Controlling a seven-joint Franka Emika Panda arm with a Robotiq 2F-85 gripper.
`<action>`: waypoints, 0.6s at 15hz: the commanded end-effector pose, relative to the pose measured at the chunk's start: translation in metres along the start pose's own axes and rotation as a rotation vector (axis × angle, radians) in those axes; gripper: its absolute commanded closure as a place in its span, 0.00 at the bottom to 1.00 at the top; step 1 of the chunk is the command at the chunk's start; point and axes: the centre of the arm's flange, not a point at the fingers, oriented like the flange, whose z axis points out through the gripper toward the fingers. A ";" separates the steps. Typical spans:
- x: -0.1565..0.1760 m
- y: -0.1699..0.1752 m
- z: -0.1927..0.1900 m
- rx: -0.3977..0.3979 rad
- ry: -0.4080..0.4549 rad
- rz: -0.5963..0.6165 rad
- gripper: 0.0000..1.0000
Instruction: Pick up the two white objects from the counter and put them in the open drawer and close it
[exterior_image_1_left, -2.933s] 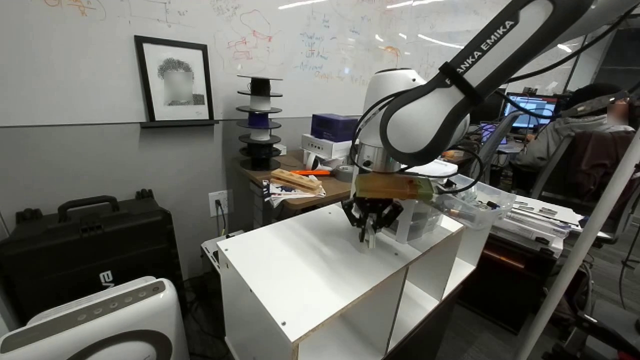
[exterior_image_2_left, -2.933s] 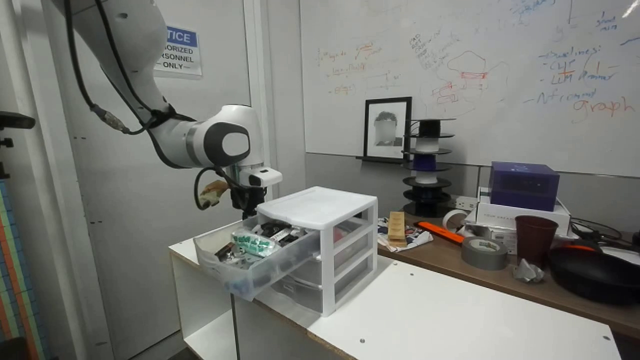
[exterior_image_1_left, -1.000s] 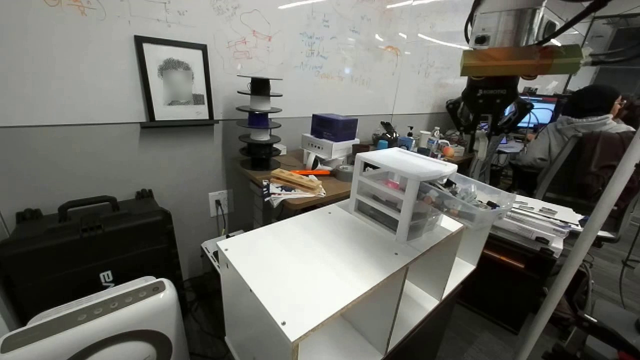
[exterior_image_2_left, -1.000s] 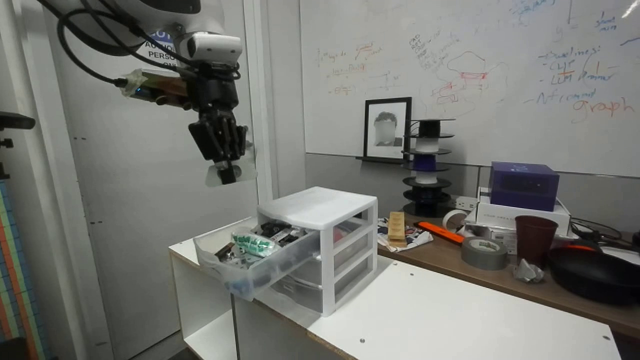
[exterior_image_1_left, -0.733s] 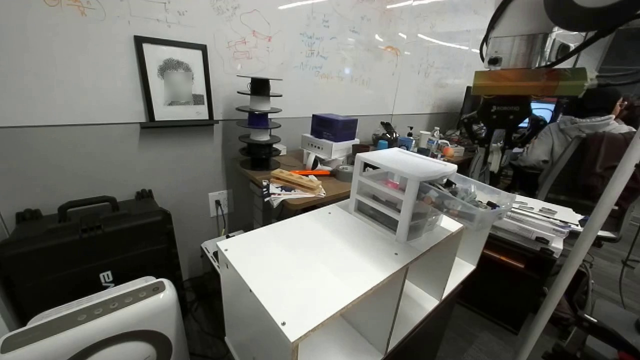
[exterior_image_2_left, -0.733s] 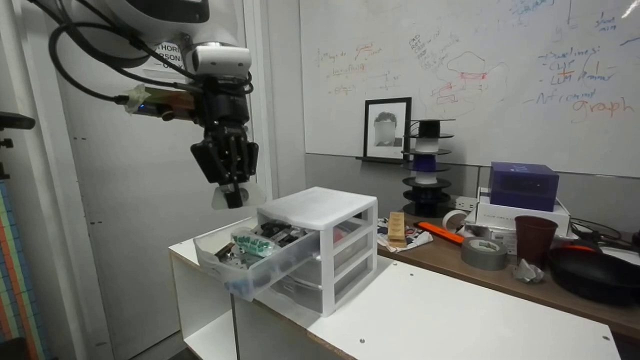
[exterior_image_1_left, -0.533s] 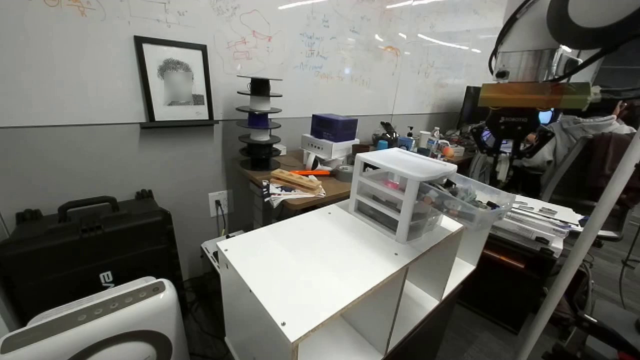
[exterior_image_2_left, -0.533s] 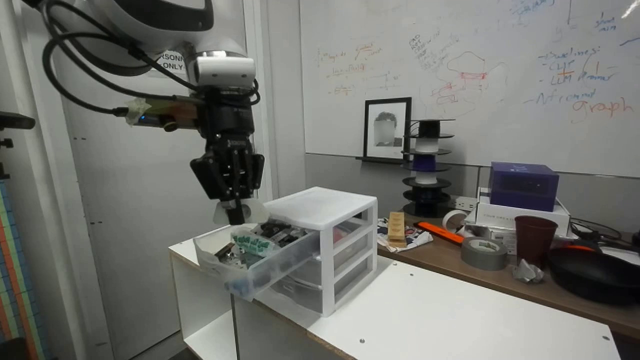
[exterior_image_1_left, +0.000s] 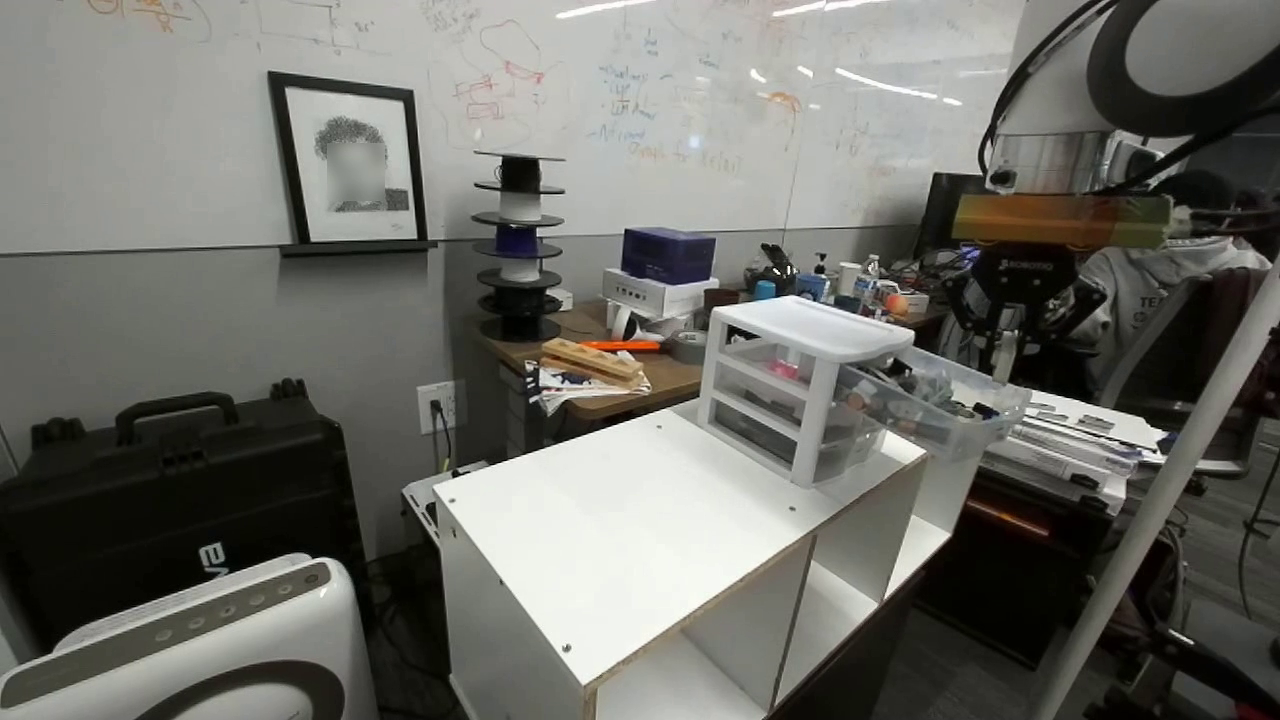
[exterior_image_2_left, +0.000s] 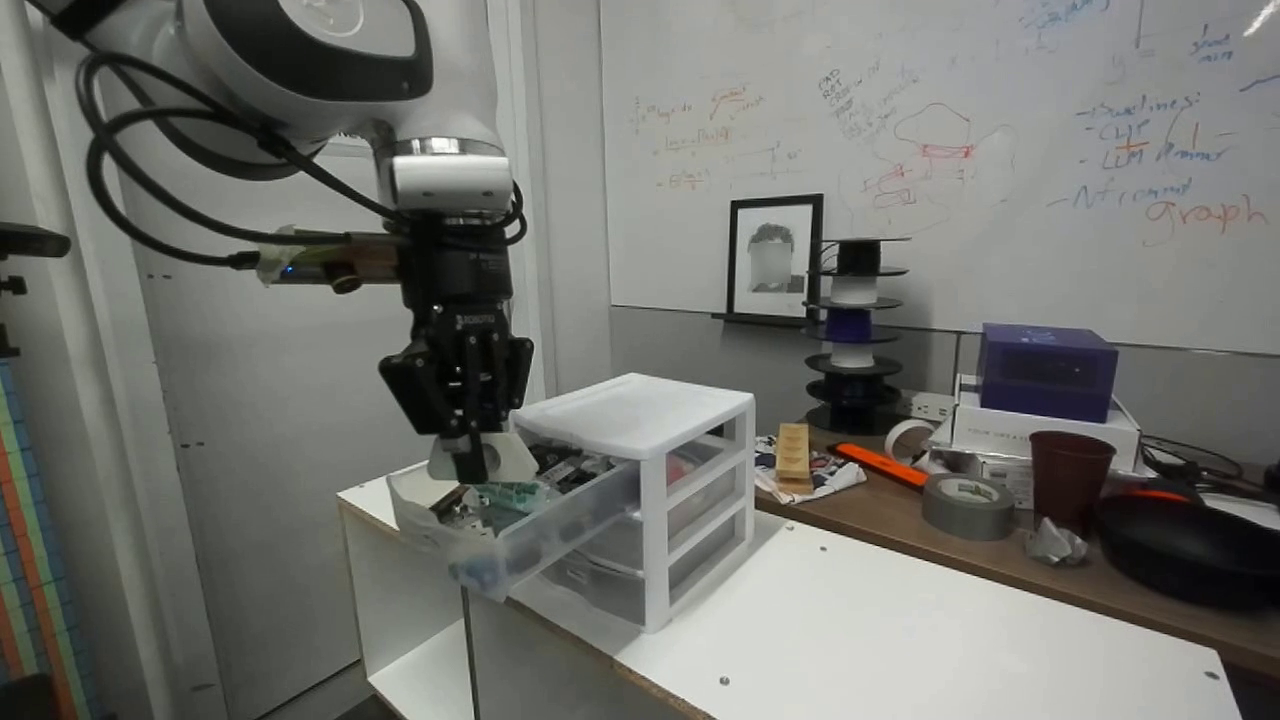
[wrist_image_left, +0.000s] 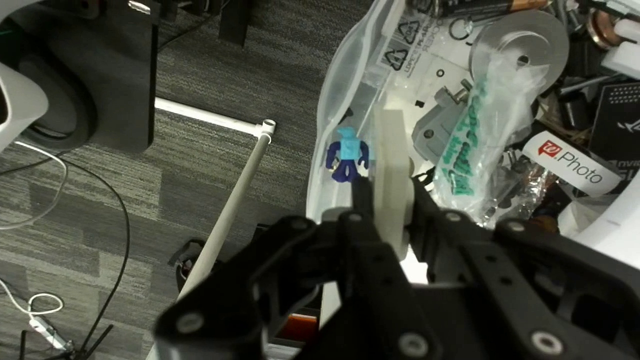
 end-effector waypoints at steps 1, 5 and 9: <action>-0.007 -0.019 0.002 0.049 -0.011 0.029 0.90; -0.018 -0.043 0.014 0.064 -0.030 0.026 0.91; -0.033 -0.062 0.023 0.042 -0.055 -0.006 0.91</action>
